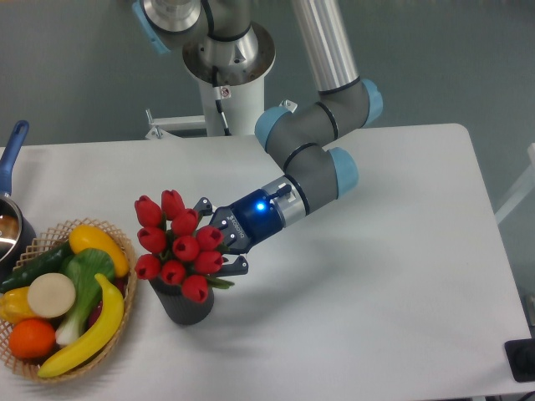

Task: Insert the flowers into the vase
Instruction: 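Push the tulips further down into the vase with the gripper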

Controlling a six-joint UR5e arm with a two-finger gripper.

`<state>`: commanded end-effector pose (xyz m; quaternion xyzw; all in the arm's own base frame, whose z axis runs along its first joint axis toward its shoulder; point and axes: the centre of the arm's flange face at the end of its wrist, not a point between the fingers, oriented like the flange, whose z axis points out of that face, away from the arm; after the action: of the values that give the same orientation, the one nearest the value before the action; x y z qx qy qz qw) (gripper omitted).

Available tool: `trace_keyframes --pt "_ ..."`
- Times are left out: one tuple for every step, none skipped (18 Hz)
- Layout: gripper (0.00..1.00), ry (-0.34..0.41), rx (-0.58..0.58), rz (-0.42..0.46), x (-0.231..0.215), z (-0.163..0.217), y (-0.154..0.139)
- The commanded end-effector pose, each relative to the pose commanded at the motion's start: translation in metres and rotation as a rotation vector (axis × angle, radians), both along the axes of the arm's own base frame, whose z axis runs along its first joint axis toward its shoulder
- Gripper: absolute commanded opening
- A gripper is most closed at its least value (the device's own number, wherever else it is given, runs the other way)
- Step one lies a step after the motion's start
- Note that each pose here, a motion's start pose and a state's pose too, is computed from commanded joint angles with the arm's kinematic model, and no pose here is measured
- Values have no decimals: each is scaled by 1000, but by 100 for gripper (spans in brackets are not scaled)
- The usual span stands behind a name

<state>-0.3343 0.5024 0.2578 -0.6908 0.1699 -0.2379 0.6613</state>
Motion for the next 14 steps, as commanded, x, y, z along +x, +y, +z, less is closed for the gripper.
trace_keyframes --pt "46 0 0 0 0 0 0" --pt "46 0 0 0 0 1 0" --pt "46 -1 -1 0 0 0 0" --pt "50 0 0 0 0 0 0" --pt "52 1 1 0 0 1 0" --pt "53 1 1 0 0 1 0" --pt "53 0 0 0 0 0 0" --pt "54 -1 -1 0 0 -1 0" --pt "58 4 3 0 0 -1 0" --pt "61 18 12 0 0 -1 0" --pt "61 24 16 -2 1 -3 0" --pt "61 23 15 -2 1 -3 0" --pt "61 24 16 -2 1 -2 0" --pt "62 26 17 -2 1 -2 0"
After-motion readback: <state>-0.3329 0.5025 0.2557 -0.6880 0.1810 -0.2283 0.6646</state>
